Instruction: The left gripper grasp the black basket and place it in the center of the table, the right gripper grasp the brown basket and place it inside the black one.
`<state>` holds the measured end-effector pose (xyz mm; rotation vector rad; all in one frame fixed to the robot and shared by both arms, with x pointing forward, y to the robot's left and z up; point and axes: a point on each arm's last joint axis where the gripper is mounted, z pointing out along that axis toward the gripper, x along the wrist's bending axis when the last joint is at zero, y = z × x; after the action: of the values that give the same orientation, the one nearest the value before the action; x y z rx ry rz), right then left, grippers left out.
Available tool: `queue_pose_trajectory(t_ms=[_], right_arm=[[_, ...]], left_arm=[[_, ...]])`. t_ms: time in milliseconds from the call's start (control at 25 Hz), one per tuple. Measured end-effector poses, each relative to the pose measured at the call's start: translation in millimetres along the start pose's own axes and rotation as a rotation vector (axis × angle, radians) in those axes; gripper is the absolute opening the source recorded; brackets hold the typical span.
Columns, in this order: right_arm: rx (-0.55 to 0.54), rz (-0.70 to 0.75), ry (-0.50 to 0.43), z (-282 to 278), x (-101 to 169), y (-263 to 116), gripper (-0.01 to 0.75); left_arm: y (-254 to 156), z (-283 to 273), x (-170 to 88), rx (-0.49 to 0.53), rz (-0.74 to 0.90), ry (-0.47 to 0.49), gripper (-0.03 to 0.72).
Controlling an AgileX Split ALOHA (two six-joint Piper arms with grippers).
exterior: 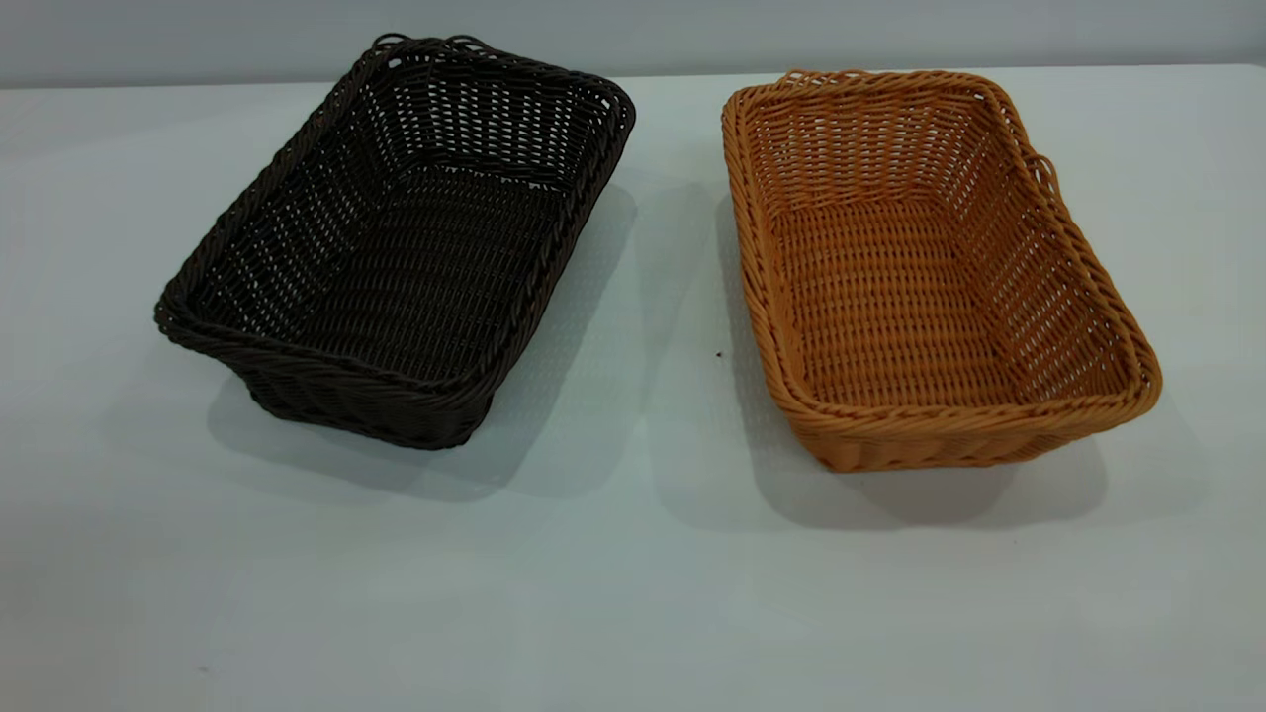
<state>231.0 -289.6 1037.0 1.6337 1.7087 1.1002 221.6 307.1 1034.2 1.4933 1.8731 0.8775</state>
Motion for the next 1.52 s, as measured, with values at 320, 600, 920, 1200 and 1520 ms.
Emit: queue_pose_trajectory(t_ms=[320,600,920,1200,1520], right_arm=[[0.095,0.038,0.053,27,6,28,0.502],[0.247,-0.042,0.136,88,11,57,0.599],[0.493,0.216,0.306,162,23,57,0.614],[0.641,0.608,0.406,220,31,46,0.593],[0.783,1.223,0.261,287,22,9,0.591]], left_arm=[[19,-4,-2,-0.173,0.002,-0.019,0.427],[61,30,-15,-0.118,-0.008,-0.076,0.420],[87,94,-38,0.095,0.098,-0.223,0.565],[95,144,-55,0.184,0.122,-0.357,0.591],[128,175,-65,0.059,0.139,-0.411,0.590]])
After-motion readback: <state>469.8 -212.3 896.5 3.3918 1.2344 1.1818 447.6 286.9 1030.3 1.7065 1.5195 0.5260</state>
